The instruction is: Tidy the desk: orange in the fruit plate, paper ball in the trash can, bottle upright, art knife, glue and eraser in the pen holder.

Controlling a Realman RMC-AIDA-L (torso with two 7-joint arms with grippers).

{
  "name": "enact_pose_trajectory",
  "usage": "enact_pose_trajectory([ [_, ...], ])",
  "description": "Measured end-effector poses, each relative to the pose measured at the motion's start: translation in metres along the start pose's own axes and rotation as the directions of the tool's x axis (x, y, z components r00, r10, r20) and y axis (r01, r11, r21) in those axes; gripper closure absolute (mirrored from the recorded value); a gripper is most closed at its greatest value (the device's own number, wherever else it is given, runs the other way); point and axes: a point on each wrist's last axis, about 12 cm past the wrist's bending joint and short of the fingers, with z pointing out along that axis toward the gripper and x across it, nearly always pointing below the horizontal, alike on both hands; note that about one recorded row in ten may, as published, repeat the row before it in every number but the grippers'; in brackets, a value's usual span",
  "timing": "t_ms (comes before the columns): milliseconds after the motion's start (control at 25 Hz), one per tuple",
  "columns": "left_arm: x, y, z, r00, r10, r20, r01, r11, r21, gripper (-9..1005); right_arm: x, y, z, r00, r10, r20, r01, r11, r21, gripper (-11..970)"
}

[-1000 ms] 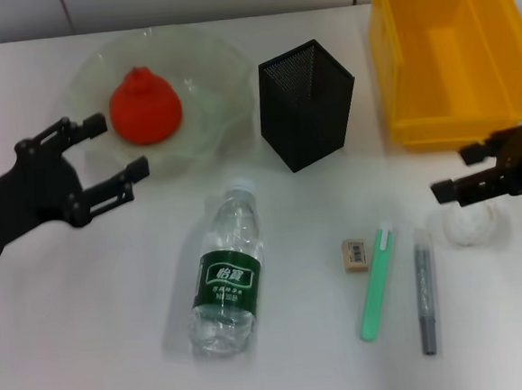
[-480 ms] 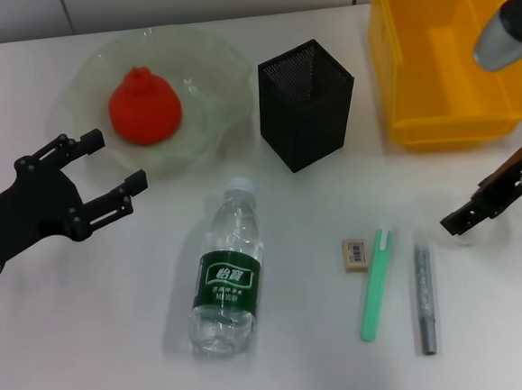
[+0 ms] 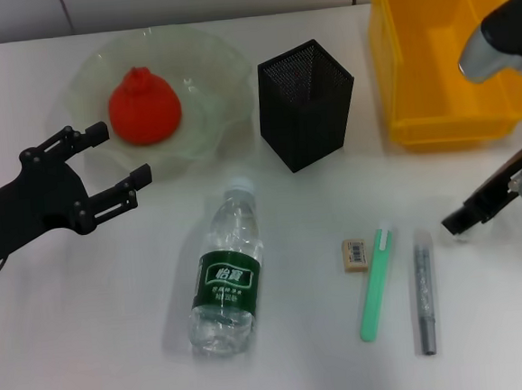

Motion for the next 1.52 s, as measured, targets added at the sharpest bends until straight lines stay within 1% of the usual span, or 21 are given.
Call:
enact_pose_trajectory([
  [120,0.0,0.0,0.001,1.0,0.0,0.001,0.0,1.0,0.002,210,-0.005,0.001,-0.018,0.997,0.001,0.076,-0.003,1.0,0.025,347],
  [160,0.0,0.0,0.001,1.0,0.0,0.001,0.0,1.0,0.002,211,-0.005,0.001,-0.018,0.997,0.001,0.076,-0.003,1.0,0.025,365],
  [280,0.0,-0.001,0.001,1.0,-0.003,0.002,0.003,1.0,0.002,213,-0.008,-0.003,-0.045,0.981,0.019,0.193,-0.028,0.999,0.044,418],
  [320,0.0,-0.001,0.0,1.0,-0.004,0.002,0.004,1.0,0.003,214,-0.009,-0.008,-0.067,0.953,0.043,0.3,-0.06,0.997,0.048,433],
  [360,0.001,-0.002,0.0,1.0,-0.005,0.003,0.005,1.0,0.004,215,-0.009,-0.008,-0.067,0.953,0.043,0.3,-0.06,0.997,0.048,448],
  [440,0.001,-0.002,-0.001,1.0,-0.009,0.004,0.009,1.0,0.005,217,-0.011,-0.017,-0.083,0.913,0.058,0.404,-0.091,0.994,0.063,479],
  [480,0.001,-0.002,-0.001,1.0,-0.013,0.004,0.013,1.0,0.005,218,-0.015,-0.026,-0.09,0.879,0.052,0.474,-0.11,0.989,0.097,494],
  [520,0.001,-0.003,-0.001,1.0,-0.017,0.004,0.017,1.0,0.006,219,-0.015,-0.026,-0.09,0.879,0.052,0.474,-0.11,0.989,0.097,487],
  [560,0.002,-0.003,-0.001,1.0,-0.024,0.004,0.024,1.0,0.007,220,-0.018,-0.032,-0.09,0.86,0.047,0.509,-0.125,0.985,0.121,480],
  [680,0.003,-0.005,-0.001,0.998,-0.061,-0.001,0.061,0.998,0.015,222,-0.025,-0.05,-0.076,0.824,0.057,0.563,-0.177,0.971,0.161,459],
  [720,0.002,-0.005,0.0,0.997,-0.081,-0.009,0.082,0.996,0.03,223,-0.027,-0.059,-0.06,0.819,0.076,0.569,-0.204,0.965,0.164,453],
  [880,-0.002,-0.006,0.002,0.994,-0.108,-0.026,0.109,0.992,0.069,227,-0.029,-0.066,-0.045,0.811,0.082,0.579,-0.218,0.961,0.17,425],
  [1040,-0.018,-0.001,0.001,0.99,-0.134,-0.046,0.138,0.987,0.083,230,-0.02,-0.064,-0.041,0.753,0.095,0.651,-0.214,0.971,0.106,338],
  [1080,-0.018,-0.001,0.001,0.99,-0.134,-0.046,0.138,0.987,0.083,231,-0.016,-0.062,-0.041,0.728,0.094,0.679,-0.195,0.978,0.075,311],
  [1120,-0.035,0.0,0.006,0.989,-0.122,-0.08,0.13,0.987,0.096,232,-0.005,-0.057,-0.042,0.66,0.079,0.747,-0.144,0.989,0.022,284],
  [1160,-0.041,0.001,0.008,0.989,-0.118,-0.093,0.127,0.988,0.09,233,-0.005,-0.057,-0.042,0.66,0.079,0.747,-0.144,0.989,0.022,258],
  [1240,-0.053,0.0,0.018,0.986,-0.103,-0.13,0.113,0.991,0.072,235,0.01,-0.054,-0.042,0.595,0.044,0.803,-0.087,0.996,0.01,204],
  [1280,-0.053,0.0,0.018,0.986,-0.103,-0.13,0.113,0.991,0.072,236,0.019,-0.052,-0.04,0.562,0.022,0.827,-0.053,0.999,0.009,190],
  [1320,-0.069,-0.007,0.031,0.978,-0.089,-0.189,0.099,0.994,0.04,236,0.029,-0.049,-0.037,0.529,0.008,0.848,-0.025,1.0,0.006,175],
  [1400,-0.079,-0.015,0.039,0.972,-0.078,-0.223,0.086,0.996,0.024,238,0.049,-0.042,-0.026,0.469,-0.017,0.883,0.037,0.999,0.0,147],
  [1520,-0.099,-0.033,0.054,0.947,-0.086,-0.31,0.084,0.996,-0.02,241,0.079,-0.03,-0.005,0.356,-0.062,0.932,0.129,0.992,0.017,118],
])
